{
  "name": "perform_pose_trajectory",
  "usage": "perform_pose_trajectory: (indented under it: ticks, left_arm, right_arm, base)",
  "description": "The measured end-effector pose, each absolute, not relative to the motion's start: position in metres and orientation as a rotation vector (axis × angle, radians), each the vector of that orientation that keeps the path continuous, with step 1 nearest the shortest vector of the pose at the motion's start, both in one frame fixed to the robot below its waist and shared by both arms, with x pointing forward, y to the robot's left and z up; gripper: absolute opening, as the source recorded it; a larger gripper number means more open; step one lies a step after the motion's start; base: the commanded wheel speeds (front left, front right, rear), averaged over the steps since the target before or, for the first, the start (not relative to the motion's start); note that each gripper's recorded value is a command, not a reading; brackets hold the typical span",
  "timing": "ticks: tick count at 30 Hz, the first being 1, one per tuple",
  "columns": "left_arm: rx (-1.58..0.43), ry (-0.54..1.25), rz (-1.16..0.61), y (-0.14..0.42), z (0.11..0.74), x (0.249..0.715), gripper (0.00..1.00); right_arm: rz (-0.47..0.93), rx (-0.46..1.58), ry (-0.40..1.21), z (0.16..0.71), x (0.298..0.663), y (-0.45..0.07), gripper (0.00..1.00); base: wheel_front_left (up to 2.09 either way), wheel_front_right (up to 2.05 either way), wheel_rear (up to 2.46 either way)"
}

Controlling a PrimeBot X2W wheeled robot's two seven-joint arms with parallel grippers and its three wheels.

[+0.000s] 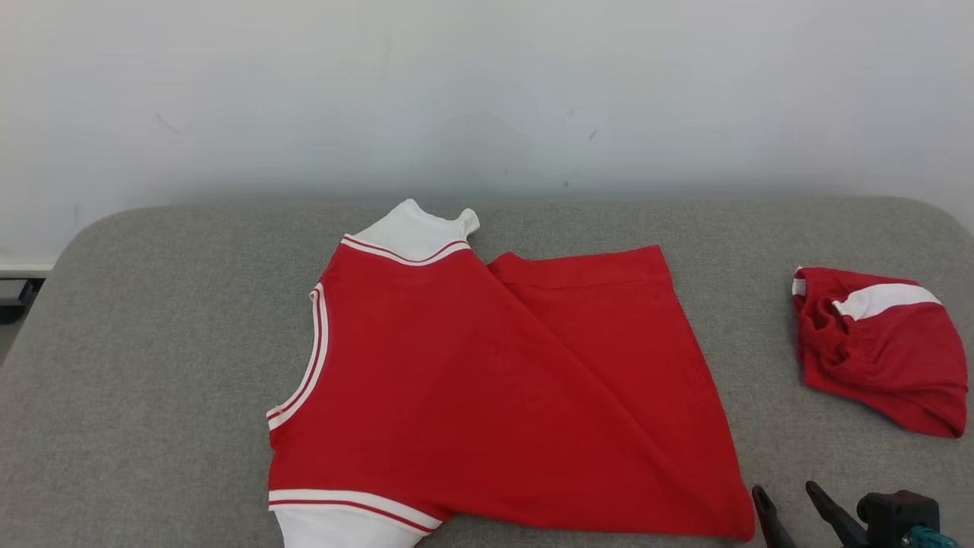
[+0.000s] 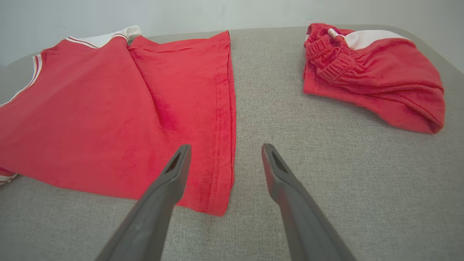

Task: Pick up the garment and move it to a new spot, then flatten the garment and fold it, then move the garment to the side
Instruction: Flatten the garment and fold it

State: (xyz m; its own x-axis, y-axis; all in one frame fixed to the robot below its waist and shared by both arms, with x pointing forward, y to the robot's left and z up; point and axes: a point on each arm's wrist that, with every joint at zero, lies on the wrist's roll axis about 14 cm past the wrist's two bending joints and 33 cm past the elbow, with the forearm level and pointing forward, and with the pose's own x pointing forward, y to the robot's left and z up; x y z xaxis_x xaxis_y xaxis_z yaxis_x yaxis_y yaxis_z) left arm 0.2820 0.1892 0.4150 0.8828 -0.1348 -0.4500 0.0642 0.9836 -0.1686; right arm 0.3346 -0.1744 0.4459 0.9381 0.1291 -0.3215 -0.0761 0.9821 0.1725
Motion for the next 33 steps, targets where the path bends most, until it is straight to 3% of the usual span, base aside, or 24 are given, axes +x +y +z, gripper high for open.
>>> perform_pose_trajectory:
  ticks: [15,33]
  left_arm:
    - [-0.274,0.802,-0.153,0.173,0.365,0.253,1.0]
    - [-0.372,0.91,-0.181,0.155,0.351,0.251,1.0]
  right_arm:
    - [0.16,0.122,0.574,0.395,0.331,-0.156,1.0]
    - [0.189,0.109,0.657,0.376,0.328,-0.144,1.0]
  base:
    - [0.0,0.0,0.0]
    - [0.0,0.0,0.0]
